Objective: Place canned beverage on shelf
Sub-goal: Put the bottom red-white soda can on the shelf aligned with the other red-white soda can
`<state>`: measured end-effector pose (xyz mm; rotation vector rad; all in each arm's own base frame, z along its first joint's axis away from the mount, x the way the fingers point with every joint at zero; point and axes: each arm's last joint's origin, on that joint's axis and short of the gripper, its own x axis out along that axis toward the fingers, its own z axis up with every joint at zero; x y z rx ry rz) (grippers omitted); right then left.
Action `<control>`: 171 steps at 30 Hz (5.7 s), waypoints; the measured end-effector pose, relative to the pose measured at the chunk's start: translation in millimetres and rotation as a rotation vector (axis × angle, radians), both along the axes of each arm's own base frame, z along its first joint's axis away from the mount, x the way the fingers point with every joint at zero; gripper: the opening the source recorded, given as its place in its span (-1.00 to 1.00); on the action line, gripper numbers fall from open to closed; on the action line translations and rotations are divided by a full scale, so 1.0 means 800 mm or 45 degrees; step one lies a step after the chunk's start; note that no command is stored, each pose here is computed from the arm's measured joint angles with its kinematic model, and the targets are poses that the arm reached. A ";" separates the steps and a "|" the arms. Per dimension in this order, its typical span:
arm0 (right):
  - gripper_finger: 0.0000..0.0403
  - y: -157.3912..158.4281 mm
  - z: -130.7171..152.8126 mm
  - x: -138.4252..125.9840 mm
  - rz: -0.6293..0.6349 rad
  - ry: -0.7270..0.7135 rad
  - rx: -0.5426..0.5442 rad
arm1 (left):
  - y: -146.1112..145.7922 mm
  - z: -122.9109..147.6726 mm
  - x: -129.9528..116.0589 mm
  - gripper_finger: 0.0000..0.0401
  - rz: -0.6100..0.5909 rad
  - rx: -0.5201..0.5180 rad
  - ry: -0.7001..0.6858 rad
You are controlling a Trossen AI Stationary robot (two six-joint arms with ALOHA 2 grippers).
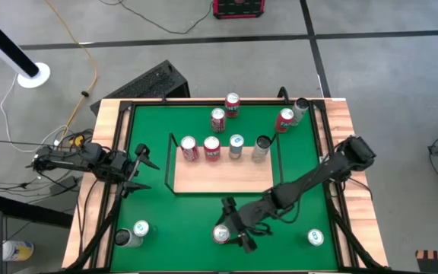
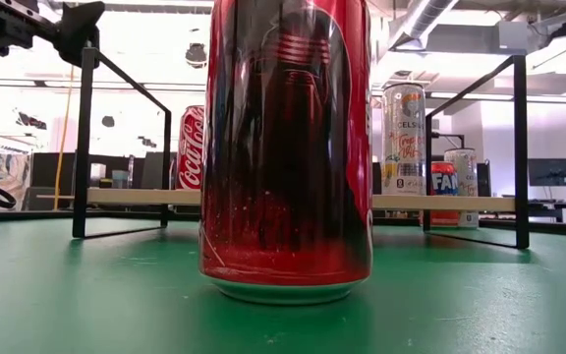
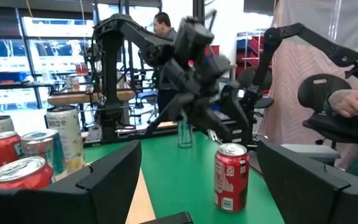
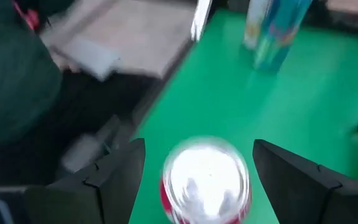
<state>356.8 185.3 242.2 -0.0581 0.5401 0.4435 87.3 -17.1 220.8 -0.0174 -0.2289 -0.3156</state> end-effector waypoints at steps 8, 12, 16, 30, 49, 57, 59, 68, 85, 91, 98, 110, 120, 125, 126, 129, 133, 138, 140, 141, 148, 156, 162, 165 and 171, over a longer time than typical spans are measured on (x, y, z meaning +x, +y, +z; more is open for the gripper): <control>0.60 0.001 -0.029 0.012 -0.004 0.048 -0.022 | 0.000 0.000 0.000 0.53 0.001 0.009 0.000; 0.60 0.002 -0.032 0.012 -0.008 0.062 -0.022 | 0.000 0.000 0.000 0.53 0.000 0.004 0.004; 0.60 0.002 -0.036 0.012 -0.016 0.089 -0.022 | -0.001 -0.001 0.000 0.53 -0.018 0.006 0.006; 0.60 -0.002 -0.050 0.015 -0.009 0.136 -0.084 | -0.001 -0.001 0.000 0.53 -0.033 0.011 0.012; 0.42 -0.020 -0.036 0.019 -0.030 0.057 -0.142 | -0.001 -0.003 0.000 0.53 -0.032 0.011 0.027; 0.42 -0.065 -0.015 0.032 -0.146 -0.013 -0.133 | -0.001 -0.003 0.000 0.53 -0.037 0.014 0.029; 0.42 -0.080 -0.009 0.038 -0.184 -0.055 -0.122 | -0.001 -0.003 0.000 0.53 -0.040 0.014 0.035; 0.42 -0.134 0.022 0.059 -0.350 -0.112 -0.079 | -0.001 -0.005 0.001 0.53 -0.042 0.019 0.051; 0.45 -0.195 0.012 0.070 -0.574 -0.036 -0.018 | -0.001 -0.008 0.001 0.53 -0.042 0.023 0.078; 0.57 -0.194 0.013 0.071 -0.568 -0.046 -0.021 | -0.001 -0.008 0.001 0.53 -0.042 0.023 0.079; 0.60 -0.194 0.015 0.071 -0.539 -0.068 -0.070 | -0.001 -0.008 0.001 0.53 -0.042 0.023 0.079; 0.54 -0.148 0.070 0.016 -0.535 0.032 -0.200 | -0.001 -0.008 0.001 0.53 -0.043 0.025 0.086; -0.06 -0.120 -0.005 0.031 -0.673 0.211 -0.392 | -0.001 -0.008 0.001 0.53 -0.035 0.031 0.085; -0.67 -0.126 -0.018 0.033 -0.746 0.261 -0.422 | -0.001 -0.008 0.001 0.53 -0.035 0.026 0.086; -0.79 -0.128 -0.018 0.033 -0.765 0.257 -0.421 | -0.001 -0.008 0.001 0.53 -0.033 0.026 0.085; -0.91 -0.134 -0.016 0.036 -0.806 0.234 -0.416 | -0.001 -0.008 0.001 0.53 -0.029 0.030 0.083; -0.85 -0.140 -0.012 0.041 -0.827 0.185 -0.380 | -0.001 -0.008 0.001 0.53 -0.029 0.030 0.083; -0.92 -0.140 -0.012 0.043 -0.810 0.184 -0.344 | -0.001 -0.009 0.001 0.53 -0.029 0.030 0.086; -0.92 -0.138 -0.011 0.042 -0.813 0.184 -0.327 | -0.001 -0.009 0.001 0.53 -0.029 0.031 0.088; -0.92 -0.137 -0.011 0.042 -0.811 0.181 -0.325 | -0.001 -0.009 0.001 0.53 -0.028 0.032 0.088; -0.88 -0.135 -0.025 0.055 -0.789 0.133 -0.324 | -0.001 -0.009 0.001 0.53 -0.028 0.033 0.088; -0.89 -0.143 -0.046 0.079 -0.765 0.067 -0.293 | -0.001 -0.010 0.002 0.53 -0.027 0.034 0.104; -0.90 -0.146 -0.045 0.082 -0.701 0.057 -0.226 | -0.001 -0.010 0.002 0.53 -0.027 0.035 0.107; -0.90 -0.140 -0.044 0.083 -0.675 0.040 -0.211 | -0.001 -0.011 0.003 0.53 -0.027 0.035 0.109; -0.90 -0.126 -0.035 0.084 -0.621 -0.046 -0.184 | -0.001 -0.011 0.002 0.53 -0.027 0.039 0.108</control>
